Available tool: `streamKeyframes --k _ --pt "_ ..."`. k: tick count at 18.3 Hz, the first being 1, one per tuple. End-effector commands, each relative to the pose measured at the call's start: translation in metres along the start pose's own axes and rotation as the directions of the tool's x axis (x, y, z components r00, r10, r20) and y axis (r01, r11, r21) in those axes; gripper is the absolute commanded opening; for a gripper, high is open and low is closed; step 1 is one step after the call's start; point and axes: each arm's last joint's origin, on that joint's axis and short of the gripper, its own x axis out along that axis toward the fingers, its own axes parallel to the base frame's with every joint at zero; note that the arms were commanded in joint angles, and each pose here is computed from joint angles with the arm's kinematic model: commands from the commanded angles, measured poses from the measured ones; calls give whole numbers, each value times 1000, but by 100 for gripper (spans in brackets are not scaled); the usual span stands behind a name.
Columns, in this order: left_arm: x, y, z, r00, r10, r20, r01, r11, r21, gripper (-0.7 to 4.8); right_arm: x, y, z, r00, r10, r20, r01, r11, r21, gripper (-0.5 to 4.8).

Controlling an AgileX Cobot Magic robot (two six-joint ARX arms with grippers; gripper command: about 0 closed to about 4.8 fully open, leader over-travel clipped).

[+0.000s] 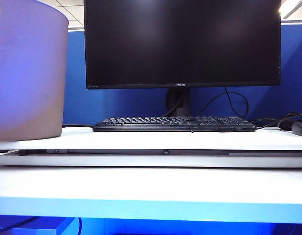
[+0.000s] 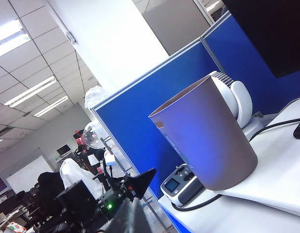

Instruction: Pick up all paper balls from the table and place them in the pink trash can.

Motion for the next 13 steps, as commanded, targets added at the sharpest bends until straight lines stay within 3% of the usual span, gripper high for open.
streamKeyframes --k 1,13 --pt "-5 4 -3 999 11 47 -11 1000 -1 -5 0 2 1 1000 11 2 -11 1000 -19 -5" --pt "-13 7 -29 998 -9 55 8 1000 8 -5 0 2 1 1000 11 2 -11 1000 -20 -5"
